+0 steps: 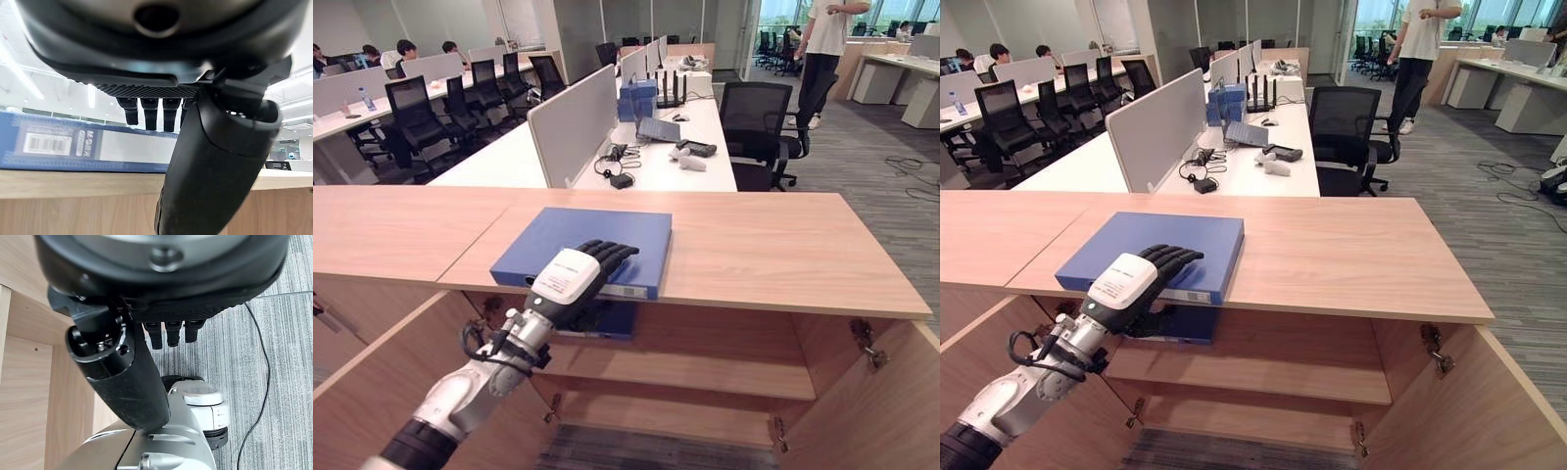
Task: Put the empty folder in the office cabinet
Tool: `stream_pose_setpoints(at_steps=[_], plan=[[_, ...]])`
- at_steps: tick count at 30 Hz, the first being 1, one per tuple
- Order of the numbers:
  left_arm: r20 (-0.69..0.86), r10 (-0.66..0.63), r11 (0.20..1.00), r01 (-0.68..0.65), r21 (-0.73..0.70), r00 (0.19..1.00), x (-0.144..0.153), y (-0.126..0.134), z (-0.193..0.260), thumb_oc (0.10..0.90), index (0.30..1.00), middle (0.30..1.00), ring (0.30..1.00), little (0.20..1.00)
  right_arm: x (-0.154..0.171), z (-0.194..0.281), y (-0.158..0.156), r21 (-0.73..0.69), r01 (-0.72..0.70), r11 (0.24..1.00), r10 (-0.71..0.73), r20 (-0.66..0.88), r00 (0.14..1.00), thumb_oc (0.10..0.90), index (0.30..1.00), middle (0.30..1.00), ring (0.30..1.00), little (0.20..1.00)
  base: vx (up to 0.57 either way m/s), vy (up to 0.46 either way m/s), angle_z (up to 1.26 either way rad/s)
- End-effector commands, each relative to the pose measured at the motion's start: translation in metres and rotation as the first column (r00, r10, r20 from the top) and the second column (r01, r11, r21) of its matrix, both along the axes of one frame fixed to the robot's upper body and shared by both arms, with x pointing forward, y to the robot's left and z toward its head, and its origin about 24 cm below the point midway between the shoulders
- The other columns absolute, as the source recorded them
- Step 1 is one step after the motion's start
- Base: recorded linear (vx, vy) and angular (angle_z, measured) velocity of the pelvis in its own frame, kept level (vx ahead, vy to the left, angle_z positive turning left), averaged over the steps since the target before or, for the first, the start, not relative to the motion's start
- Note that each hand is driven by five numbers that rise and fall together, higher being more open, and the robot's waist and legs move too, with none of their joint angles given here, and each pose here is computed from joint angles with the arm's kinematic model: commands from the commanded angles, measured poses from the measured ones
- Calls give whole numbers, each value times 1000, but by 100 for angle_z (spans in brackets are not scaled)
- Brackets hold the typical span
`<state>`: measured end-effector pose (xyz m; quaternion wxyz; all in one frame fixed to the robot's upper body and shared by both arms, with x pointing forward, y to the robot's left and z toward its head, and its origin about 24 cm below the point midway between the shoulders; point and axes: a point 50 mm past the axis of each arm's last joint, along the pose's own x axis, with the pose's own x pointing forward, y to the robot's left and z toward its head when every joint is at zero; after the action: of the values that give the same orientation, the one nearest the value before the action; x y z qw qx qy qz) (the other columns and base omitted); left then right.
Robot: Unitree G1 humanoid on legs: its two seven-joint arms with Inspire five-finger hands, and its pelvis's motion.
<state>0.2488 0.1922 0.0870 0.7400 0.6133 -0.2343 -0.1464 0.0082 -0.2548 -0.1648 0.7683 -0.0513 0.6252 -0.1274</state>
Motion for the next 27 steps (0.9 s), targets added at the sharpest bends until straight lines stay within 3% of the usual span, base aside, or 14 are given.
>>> stream_pose_setpoints(at_steps=[1, 9, 10, 27], plan=[[300, -58, 997, 71, -35, 952, 29, -15, 72, 800, 900, 900, 900, 900, 28, 0, 3, 12, -6, 1000, 5, 65, 998, 800, 900, 900, 900, 900, 0, 0, 0], [251, -32, 997, 50, -63, 968, 32, -14, 61, 800, 900, 900, 900, 900, 29, 0, 2, 9, 23, 1000, -23, 77, 997, 800, 900, 900, 900, 900, 0, 0, 0], [240, -29, 997, 47, -68, 970, 31, -14, 59, 400, 300, 300, 300, 300, 29, 0, 2, 10, 25, 1000, -26, 76, 997, 800, 900, 900, 900, 900, 0, 0, 0], [251, 23, 987, 18, -158, 968, 26, -6, 66, 400, 300, 300, 300, 300, 31, 0, 5, 37, 90, 995, -93, 98, 991, 800, 900, 900, 900, 900, 0, 0, 0]])
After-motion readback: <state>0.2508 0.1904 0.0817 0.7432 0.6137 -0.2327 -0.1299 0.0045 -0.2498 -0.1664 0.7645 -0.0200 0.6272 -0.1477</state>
